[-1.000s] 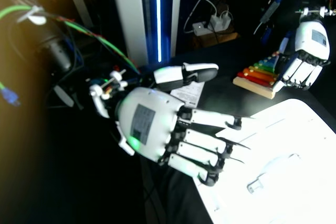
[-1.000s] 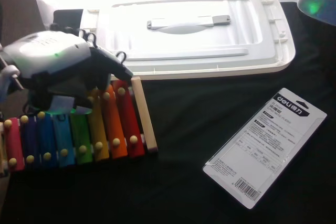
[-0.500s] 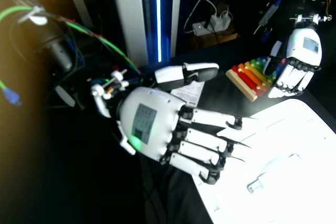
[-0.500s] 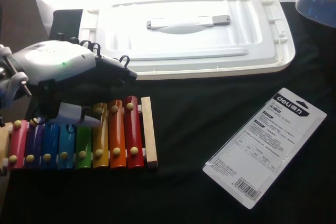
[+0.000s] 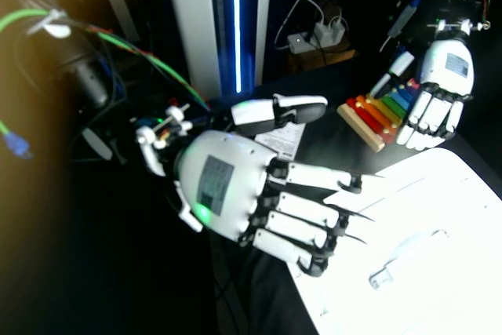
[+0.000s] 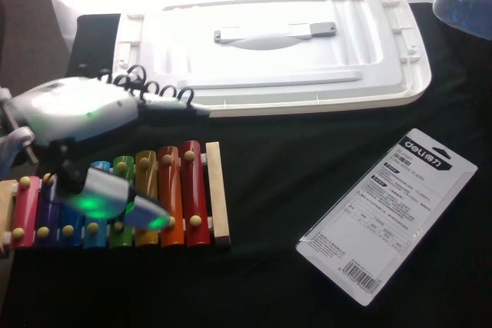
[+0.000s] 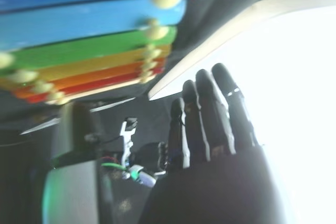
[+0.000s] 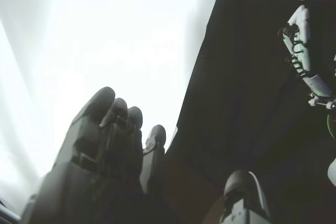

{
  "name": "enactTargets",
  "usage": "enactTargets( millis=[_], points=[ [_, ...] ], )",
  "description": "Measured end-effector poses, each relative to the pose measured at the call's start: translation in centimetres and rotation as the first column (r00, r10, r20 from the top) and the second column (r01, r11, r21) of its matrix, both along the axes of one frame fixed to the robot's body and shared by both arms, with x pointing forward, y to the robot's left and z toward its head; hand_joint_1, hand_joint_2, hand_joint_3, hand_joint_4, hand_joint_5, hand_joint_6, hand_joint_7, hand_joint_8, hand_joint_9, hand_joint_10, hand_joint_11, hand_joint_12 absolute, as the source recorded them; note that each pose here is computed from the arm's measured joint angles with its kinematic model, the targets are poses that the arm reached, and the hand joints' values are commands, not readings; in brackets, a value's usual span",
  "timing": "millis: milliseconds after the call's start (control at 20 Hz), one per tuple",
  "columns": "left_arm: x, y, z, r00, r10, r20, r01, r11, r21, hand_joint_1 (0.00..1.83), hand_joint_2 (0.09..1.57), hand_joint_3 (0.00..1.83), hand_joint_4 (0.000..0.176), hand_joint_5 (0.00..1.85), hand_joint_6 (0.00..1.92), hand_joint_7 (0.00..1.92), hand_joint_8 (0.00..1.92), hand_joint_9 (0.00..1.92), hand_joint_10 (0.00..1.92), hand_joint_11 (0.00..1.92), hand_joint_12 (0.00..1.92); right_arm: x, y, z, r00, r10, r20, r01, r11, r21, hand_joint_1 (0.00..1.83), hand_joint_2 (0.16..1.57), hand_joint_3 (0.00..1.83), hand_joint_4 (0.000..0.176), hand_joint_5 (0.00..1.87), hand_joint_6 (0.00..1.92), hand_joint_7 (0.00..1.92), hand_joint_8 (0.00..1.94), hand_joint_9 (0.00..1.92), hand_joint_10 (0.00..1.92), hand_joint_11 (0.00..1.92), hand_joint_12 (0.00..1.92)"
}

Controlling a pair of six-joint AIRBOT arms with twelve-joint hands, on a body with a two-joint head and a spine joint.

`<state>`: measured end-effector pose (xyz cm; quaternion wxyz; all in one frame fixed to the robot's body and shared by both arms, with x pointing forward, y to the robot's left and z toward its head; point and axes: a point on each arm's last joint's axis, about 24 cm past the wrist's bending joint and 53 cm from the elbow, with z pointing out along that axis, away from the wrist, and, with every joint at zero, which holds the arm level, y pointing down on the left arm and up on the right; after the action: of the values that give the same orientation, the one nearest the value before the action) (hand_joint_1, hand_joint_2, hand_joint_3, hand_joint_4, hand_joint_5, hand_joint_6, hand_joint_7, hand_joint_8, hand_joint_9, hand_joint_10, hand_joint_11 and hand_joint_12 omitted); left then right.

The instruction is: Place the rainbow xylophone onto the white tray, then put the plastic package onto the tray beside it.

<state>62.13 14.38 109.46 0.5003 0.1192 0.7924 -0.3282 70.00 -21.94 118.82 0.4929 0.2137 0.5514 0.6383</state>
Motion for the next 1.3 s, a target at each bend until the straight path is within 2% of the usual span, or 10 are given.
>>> enactTargets(
  millis=[150,250,350,500,550,700,950,1050,1250,1300],
  points=[
    [-0.7,0.8,-0.7,0.9998,0.002,-0.018,-0.002,0.9997,0.025,0.81,0.84,0.00,0.070,0.25,0.00,0.43,0.01,0.47,0.02,0.11,0.99,0.0,0.0,0.0,1.000,0.001,0.000,-0.001,1.000,0.000,0.41,0.91,0.00,0.156,0.32,0.00,0.28,0.00,0.24,0.00,0.00,0.68],
    [-0.8,1.0,-1.1,0.9996,0.005,-0.029,-0.004,0.9992,0.039,0.84,0.85,0.00,0.064,0.28,0.00,0.41,0.00,0.47,0.00,0.14,0.93,0.0,0.0,0.0,1.000,0.001,0.000,-0.001,1.000,0.000,0.41,0.90,0.00,0.171,0.33,0.00,0.28,0.00,0.23,0.00,0.00,0.65],
    [-0.8,0.9,-1.4,0.9993,0.003,-0.036,-0.002,0.9991,0.041,0.81,0.85,0.00,0.084,0.30,0.00,0.43,0.00,0.52,0.00,0.26,0.86,0.0,0.0,0.0,1.000,0.000,0.000,0.000,1.000,0.000,0.40,0.89,0.00,0.169,0.33,0.00,0.28,0.00,0.22,0.00,0.00,0.65],
    [-1.1,0.4,-2.1,0.9987,-0.003,-0.051,0.005,0.9991,0.042,0.76,0.85,0.00,0.083,0.30,0.00,0.41,0.00,0.53,0.01,0.35,0.78,0.0,0.0,0.0,1.000,0.001,0.000,-0.001,1.000,0.001,0.41,0.89,0.00,0.165,0.33,0.00,0.28,0.00,0.23,0.00,0.00,0.62],
    [-1.1,0.5,-2.2,0.9985,-0.001,-0.054,0.004,0.9991,0.043,0.75,0.85,0.00,0.065,0.32,0.00,0.42,0.00,0.54,0.00,0.32,0.82,0.0,0.0,0.0,1.000,0.001,0.000,-0.001,1.000,0.001,0.42,0.89,0.00,0.166,0.33,0.00,0.27,0.00,0.21,0.00,0.00,0.59],
    [-1.4,0.4,-2.7,0.9980,-0.005,-0.063,0.008,0.9992,0.039,0.74,0.84,0.00,0.051,0.35,0.00,0.47,0.00,0.60,0.01,0.22,1.10,0.0,0.0,0.0,1.000,0.001,0.000,-0.001,1.000,0.001,0.41,0.89,0.00,0.171,0.33,0.00,0.27,0.00,0.22,0.00,0.00,0.59],
    [-1.7,0.4,-3.3,0.9970,-0.006,-0.077,0.009,0.9991,0.042,0.74,0.82,0.00,0.074,0.36,0.00,0.52,0.00,0.66,0.01,0.29,1.01,0.0,0.1,0.0,1.000,0.001,0.000,-0.001,1.000,0.000,0.39,0.90,0.00,0.174,0.32,0.00,0.27,0.00,0.22,0.00,0.00,0.60],
    [-1.8,0.3,-3.7,0.9965,-0.007,-0.083,0.010,0.9992,0.039,0.74,0.83,0.00,0.064,0.36,0.00,0.51,0.00,0.66,0.00,0.31,0.98,0.0,0.1,0.0,1.000,0.001,0.000,-0.001,1.000,0.001,0.39,0.91,0.00,0.176,0.31,0.00,0.26,0.00,0.20,0.00,0.00,0.57],
    [-2.2,0.2,-4.4,0.9951,-0.010,-0.098,0.014,0.9990,0.043,0.73,0.79,0.00,0.136,0.22,0.00,0.32,0.00,0.41,0.00,0.07,1.00,0.0,0.0,0.0,1.000,0.001,-0.001,-0.001,1.000,0.001,0.38,0.92,0.00,0.176,0.31,0.00,0.25,0.00,0.22,0.00,0.00,0.62],
    [-2.4,0.2,-5.0,0.9939,-0.012,-0.110,0.018,0.9984,0.053,0.74,0.77,0.00,0.146,0.18,0.00,0.25,0.00,0.30,0.01,0.01,0.80,0.0,0.1,-0.1,1.000,0.003,0.000,-0.003,1.000,0.000,0.37,0.92,0.00,0.176,0.30,0.00,0.25,0.00,0.22,0.00,0.00,0.66]
  ],
)
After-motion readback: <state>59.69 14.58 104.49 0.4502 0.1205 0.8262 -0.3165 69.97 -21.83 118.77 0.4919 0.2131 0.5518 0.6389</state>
